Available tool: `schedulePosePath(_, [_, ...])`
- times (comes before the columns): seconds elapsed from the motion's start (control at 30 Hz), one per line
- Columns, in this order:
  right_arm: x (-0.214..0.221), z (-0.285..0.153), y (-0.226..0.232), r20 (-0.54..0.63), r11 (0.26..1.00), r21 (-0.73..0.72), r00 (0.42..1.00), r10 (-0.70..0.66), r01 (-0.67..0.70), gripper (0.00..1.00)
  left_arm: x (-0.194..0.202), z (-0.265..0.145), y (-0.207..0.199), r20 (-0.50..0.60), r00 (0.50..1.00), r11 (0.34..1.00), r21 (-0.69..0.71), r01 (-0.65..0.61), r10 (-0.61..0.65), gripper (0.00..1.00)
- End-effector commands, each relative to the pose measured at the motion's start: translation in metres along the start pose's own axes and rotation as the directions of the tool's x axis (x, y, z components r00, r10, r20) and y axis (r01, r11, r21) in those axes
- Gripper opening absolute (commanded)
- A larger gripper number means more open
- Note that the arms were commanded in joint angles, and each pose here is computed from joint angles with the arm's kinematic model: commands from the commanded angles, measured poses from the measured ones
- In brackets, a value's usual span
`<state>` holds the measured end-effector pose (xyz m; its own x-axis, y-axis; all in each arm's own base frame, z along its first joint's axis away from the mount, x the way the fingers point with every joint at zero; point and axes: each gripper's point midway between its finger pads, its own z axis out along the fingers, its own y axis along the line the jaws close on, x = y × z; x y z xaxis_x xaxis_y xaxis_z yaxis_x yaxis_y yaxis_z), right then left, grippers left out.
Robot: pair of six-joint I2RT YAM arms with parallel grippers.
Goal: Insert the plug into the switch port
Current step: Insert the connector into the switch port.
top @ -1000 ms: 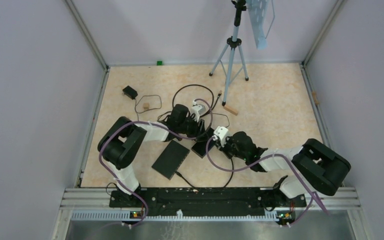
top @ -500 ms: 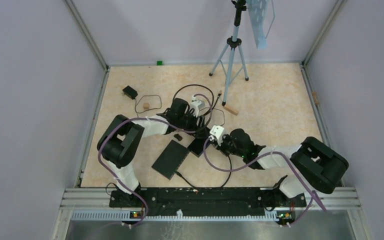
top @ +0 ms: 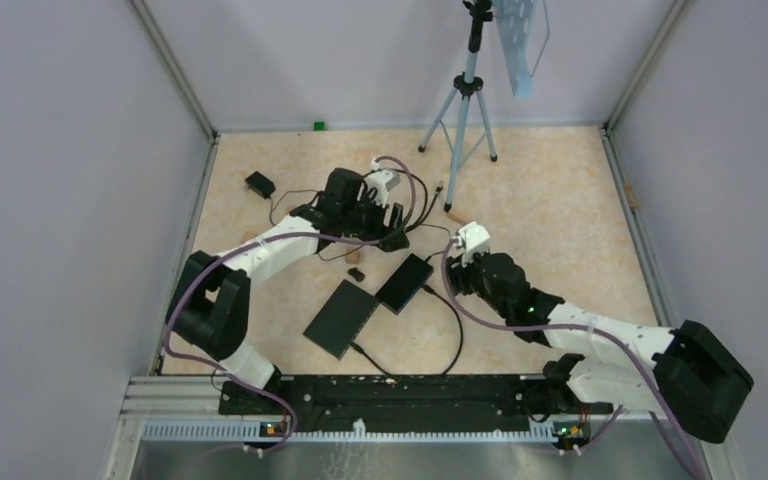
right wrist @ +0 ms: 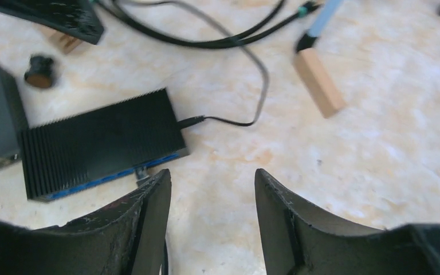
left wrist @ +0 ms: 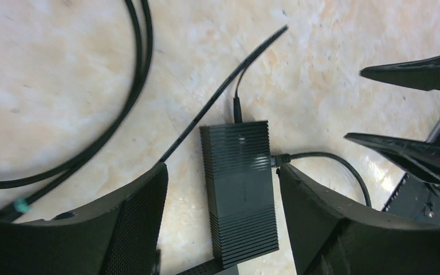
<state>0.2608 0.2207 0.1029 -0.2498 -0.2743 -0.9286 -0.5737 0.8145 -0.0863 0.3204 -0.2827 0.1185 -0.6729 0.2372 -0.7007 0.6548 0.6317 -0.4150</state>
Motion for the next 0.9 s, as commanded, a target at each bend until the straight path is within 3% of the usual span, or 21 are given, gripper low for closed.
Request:
schedulePosePath(0.0, [-0.043,-0.022,-0.04,0.103,0.951,0.221,0.975,0.198,-0.217,0.54,-0.052,-0.031,0.004,0.1,0.988,0.985,-0.133,-0.107,0.121,0.77])
schedulePosePath(0.1, [-0.061,-0.039,-0.051,0.151,0.929,0.256,0.96,0.235,-0.267,0.54,-0.071,-0.039,0.001,0.122,0.98,0.979,-0.154,-0.136,0.156,0.77])
schedulePosePath(0.23, [-0.07,-0.053,-0.06,0.127,0.908,0.296,0.955,0.269,-0.295,0.55,-0.087,-0.043,0.0,0.154,0.973,0.974,-0.171,-0.146,0.173,0.79])
schedulePosePath(0.43, [-0.069,-0.054,-0.057,0.052,0.905,0.304,0.953,0.297,-0.299,0.56,-0.096,-0.037,0.037,0.151,0.988,0.946,-0.325,0.013,0.038,0.81])
schedulePosePath(0.5, [-0.066,-0.054,-0.057,0.043,0.901,0.306,0.95,0.308,-0.307,0.56,-0.097,-0.03,0.044,0.151,0.988,0.948,-0.318,0.027,0.022,0.81])
schedulePosePath(0.67, [-0.058,-0.054,-0.05,0.029,0.906,0.278,0.945,0.324,-0.319,0.56,-0.105,0.004,0.046,0.115,0.987,0.97,-0.227,-0.084,0.113,0.83])
schedulePosePath(0.87, [-0.052,-0.057,-0.046,0.033,0.905,0.25,0.937,0.346,-0.343,0.56,-0.087,0.057,0.066,0.008,0.976,0.966,-0.145,-0.216,0.22,0.9])
